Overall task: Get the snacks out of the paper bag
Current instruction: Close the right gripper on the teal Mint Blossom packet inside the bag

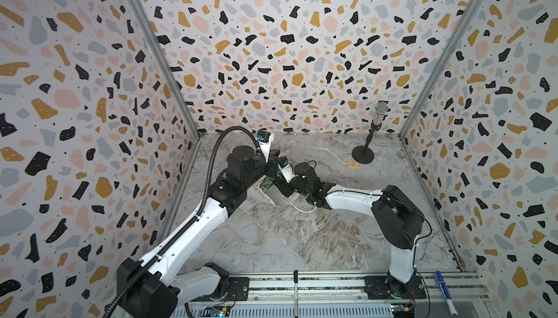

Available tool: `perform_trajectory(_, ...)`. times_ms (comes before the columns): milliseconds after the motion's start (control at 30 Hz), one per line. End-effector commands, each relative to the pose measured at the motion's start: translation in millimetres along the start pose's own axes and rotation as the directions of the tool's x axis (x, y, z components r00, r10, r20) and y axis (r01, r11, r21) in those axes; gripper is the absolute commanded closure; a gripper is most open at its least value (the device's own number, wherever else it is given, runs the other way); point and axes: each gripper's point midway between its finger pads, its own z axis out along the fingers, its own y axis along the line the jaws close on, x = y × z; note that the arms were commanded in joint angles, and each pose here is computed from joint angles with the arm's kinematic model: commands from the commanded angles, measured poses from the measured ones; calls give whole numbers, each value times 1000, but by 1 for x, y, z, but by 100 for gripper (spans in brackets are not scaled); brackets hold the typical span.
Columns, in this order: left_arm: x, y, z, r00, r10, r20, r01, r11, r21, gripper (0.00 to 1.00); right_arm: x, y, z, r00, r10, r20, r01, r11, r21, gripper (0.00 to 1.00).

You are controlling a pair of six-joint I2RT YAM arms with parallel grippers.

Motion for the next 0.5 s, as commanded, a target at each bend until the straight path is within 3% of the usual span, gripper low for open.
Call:
perform_trajectory(0,-32,-12,-14,993,17,115,-23,998,53,100,-7,-22,9,1000,16,0,-15,995,99,55)
perform_trajectory(467,-34,-19,-15,992,20,122,-31,995,93,100,9,-45,29,997,59,-40,-50,979,196,62)
